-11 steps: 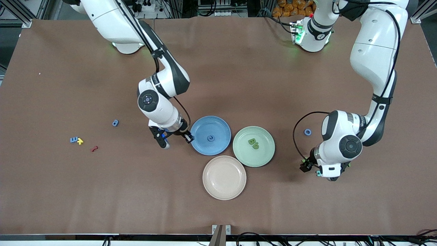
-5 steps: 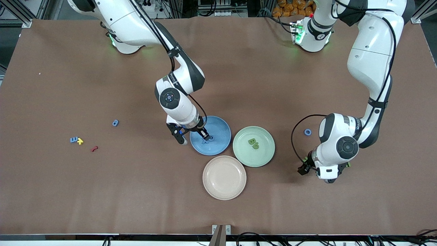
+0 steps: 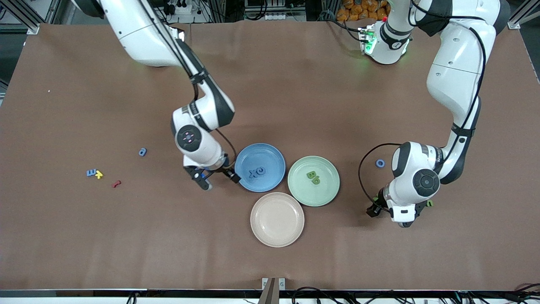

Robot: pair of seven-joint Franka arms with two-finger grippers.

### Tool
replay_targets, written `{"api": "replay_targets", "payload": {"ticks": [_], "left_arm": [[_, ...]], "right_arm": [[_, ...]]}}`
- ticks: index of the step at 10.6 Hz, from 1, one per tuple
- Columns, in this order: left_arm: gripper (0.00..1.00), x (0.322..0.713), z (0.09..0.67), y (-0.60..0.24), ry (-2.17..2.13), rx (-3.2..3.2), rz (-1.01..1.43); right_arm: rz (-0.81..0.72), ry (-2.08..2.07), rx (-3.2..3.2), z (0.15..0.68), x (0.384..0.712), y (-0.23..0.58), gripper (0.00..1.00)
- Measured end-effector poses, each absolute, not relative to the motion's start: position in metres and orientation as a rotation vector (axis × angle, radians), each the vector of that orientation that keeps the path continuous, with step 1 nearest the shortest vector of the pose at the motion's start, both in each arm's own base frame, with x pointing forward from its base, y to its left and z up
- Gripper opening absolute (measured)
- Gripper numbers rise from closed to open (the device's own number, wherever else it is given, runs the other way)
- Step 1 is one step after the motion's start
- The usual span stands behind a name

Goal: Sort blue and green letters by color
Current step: 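Grasp the green N with the left gripper while the right gripper returns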

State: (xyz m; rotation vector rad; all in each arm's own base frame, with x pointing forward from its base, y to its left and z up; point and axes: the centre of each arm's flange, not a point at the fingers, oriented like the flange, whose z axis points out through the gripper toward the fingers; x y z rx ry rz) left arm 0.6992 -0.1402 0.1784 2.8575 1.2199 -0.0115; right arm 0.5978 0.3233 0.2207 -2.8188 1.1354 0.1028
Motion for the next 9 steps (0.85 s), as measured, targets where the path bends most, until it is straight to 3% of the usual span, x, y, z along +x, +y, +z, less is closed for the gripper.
{"api": "replay_targets", "payload": {"ticks": [2, 4, 9], "left_arm": [[0.55, 0.700, 0.180, -0.141, 1.218, 2.856, -0.006], [0.33, 0.701, 0.181, -0.140, 1.216, 2.857, 0.001], [0.33, 0.703, 0.184, -0.141, 1.214, 2.854, 0.008]], "right_arm": [[0.124, 0.982, -2.899, 0.209, 0.607, 0.265, 1.00], [0.141, 0.856, -2.943, 0.215, 0.602, 0.216, 1.00], [0.126, 0.613, -3.094, 0.223, 0.553, 0.134, 1.00]]}}
